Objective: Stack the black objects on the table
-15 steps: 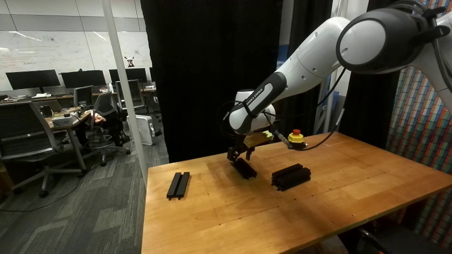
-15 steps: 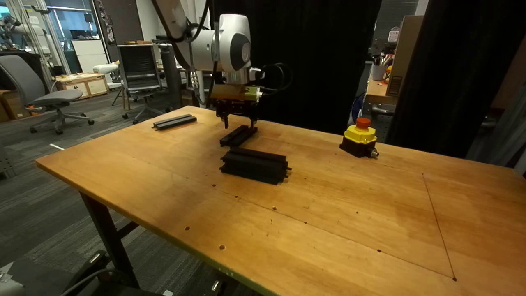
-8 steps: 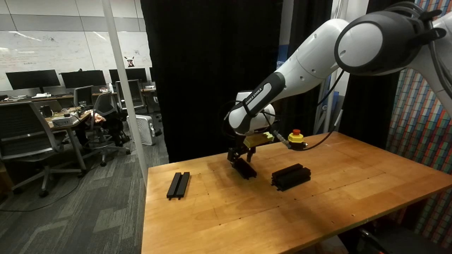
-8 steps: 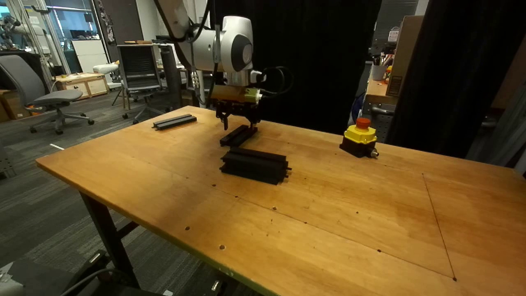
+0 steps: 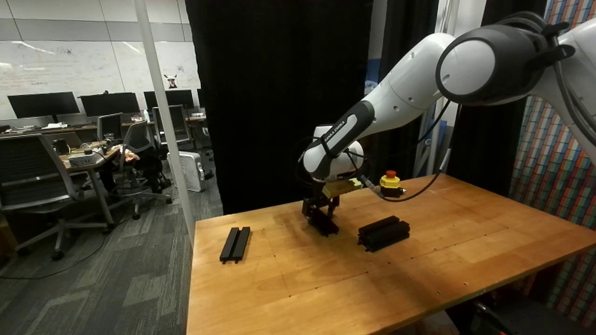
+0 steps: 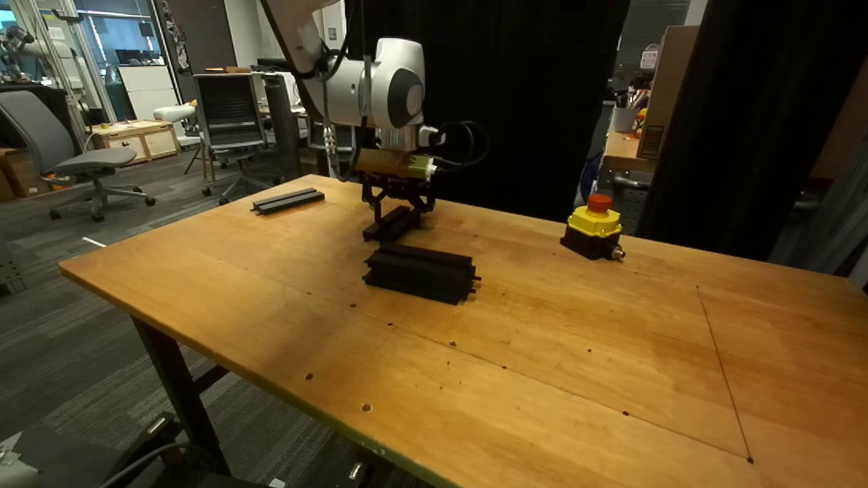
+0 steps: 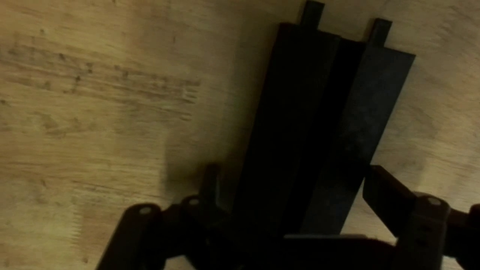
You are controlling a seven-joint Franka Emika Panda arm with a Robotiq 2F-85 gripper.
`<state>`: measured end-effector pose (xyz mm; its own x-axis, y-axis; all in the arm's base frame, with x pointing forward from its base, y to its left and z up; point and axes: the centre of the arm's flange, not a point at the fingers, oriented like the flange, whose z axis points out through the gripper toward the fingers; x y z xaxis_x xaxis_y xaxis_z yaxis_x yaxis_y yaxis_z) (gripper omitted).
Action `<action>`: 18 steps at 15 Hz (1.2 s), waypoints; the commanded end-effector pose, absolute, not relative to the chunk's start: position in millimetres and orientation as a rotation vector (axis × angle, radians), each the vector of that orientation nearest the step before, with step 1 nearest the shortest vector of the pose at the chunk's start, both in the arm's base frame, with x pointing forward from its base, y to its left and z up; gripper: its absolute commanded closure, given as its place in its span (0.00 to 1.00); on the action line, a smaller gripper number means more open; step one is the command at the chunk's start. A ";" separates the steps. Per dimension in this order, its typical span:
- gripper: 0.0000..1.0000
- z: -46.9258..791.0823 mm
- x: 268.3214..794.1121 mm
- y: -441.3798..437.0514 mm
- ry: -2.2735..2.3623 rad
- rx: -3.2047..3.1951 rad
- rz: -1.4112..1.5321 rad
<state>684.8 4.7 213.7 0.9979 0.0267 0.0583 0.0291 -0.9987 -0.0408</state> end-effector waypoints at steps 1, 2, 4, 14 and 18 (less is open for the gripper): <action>0.29 217.4 695.8 2.2 0.036 -3.087 -0.094; 0.30 218.0 696.0 2.7 0.057 -3.089 -0.091; 0.46 222.2 695.8 0.7 0.111 -3.089 -0.086; 0.55 282.3 670.9 -18.4 0.787 -3.054 -0.021; 0.55 307.3 651.7 -24.6 1.080 -2.961 -0.045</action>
